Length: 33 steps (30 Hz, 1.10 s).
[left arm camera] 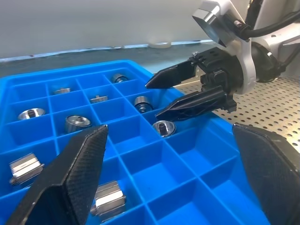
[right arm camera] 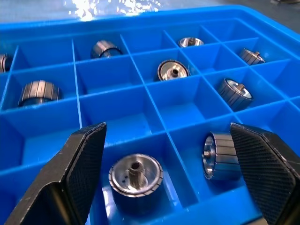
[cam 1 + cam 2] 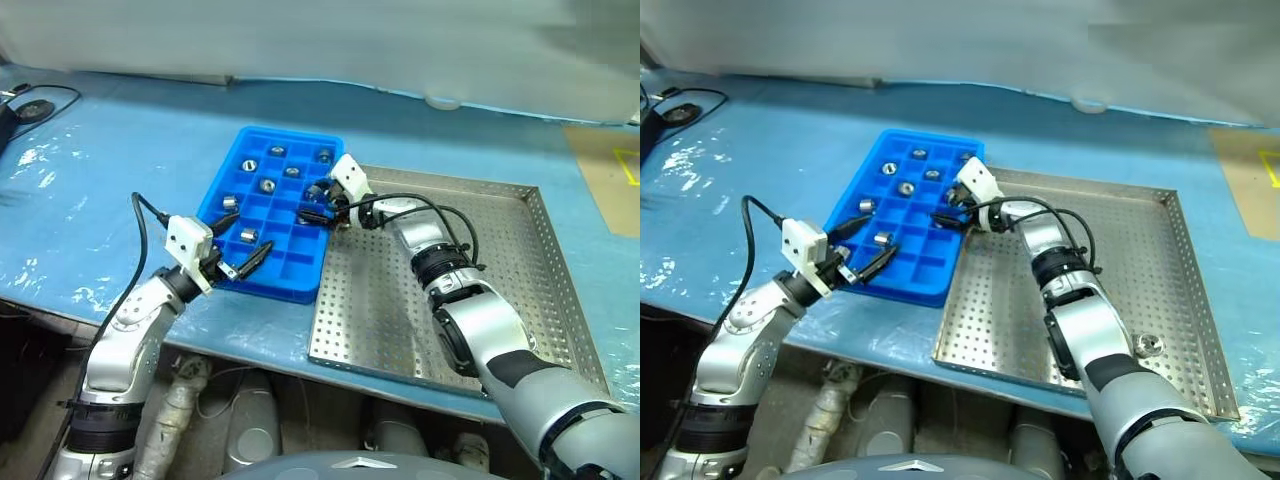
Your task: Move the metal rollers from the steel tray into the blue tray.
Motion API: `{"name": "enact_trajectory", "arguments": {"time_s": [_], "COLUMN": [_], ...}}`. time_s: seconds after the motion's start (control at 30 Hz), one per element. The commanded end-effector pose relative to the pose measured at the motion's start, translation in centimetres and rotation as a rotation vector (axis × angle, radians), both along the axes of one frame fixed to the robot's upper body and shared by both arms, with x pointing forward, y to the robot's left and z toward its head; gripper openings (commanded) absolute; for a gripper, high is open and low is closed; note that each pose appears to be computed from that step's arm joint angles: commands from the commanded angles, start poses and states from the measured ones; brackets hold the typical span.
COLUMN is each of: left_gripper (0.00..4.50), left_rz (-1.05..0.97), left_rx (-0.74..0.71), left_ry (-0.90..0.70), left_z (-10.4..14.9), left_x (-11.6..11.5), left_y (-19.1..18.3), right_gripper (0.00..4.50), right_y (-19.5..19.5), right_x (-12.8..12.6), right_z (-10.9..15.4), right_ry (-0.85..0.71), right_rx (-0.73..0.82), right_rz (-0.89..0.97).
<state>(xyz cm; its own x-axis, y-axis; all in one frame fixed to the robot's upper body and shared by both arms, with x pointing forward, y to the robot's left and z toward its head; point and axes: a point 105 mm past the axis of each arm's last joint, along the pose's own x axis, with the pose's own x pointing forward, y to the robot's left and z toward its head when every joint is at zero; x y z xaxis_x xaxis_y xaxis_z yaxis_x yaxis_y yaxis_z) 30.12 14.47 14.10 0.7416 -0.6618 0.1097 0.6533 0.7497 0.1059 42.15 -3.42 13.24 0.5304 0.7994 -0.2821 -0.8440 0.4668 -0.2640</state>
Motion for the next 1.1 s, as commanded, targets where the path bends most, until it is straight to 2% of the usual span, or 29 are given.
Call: {"name": "enact_trajectory", "arguments": {"time_s": [0.03, 0.2, 0.37, 0.6, 0.87, 1.1], "left_gripper": [4.48, 4.48, 4.48, 4.48, 4.48, 4.48], "left_rz": [-0.021, -0.029, -0.054, -0.160, -0.274, -0.323], "left_rx": [0.002, -0.001, -0.008, -0.011, -0.009, -0.007], "left_ry": [-0.045, -0.051, -0.051, -0.052, -0.054, -0.046], "left_z": [0.9, 0.8, 0.7, 0.8, 0.8, 0.3], "left_x": [0.1, 0.3, 0.2, 1.4, 2.4, 2.6], "left_y": [-0.4, -0.8, -1.3, -3.3, -5.5, -6.6], "right_gripper": [4.41, 4.41, 4.41, 4.41, 4.41, 4.41], "right_y": [-0.7, -1.4, -5.1, -11.1, -13.7, -15.3], "right_x": [0.1, 0.0, 1.5, 3.1, 1.9, 1.0], "right_z": [0.4, 0.8, -0.2, 0.8, -0.2, 0.2], "right_ry": [0.011, 0.021, -0.017, -0.100, -0.111, -0.119], "right_rx": [-0.064, -0.027, -0.028, 0.011, -0.016, -0.002], "right_rz": [0.010, 0.007, -0.195, -0.491, -0.561, -0.618]}}
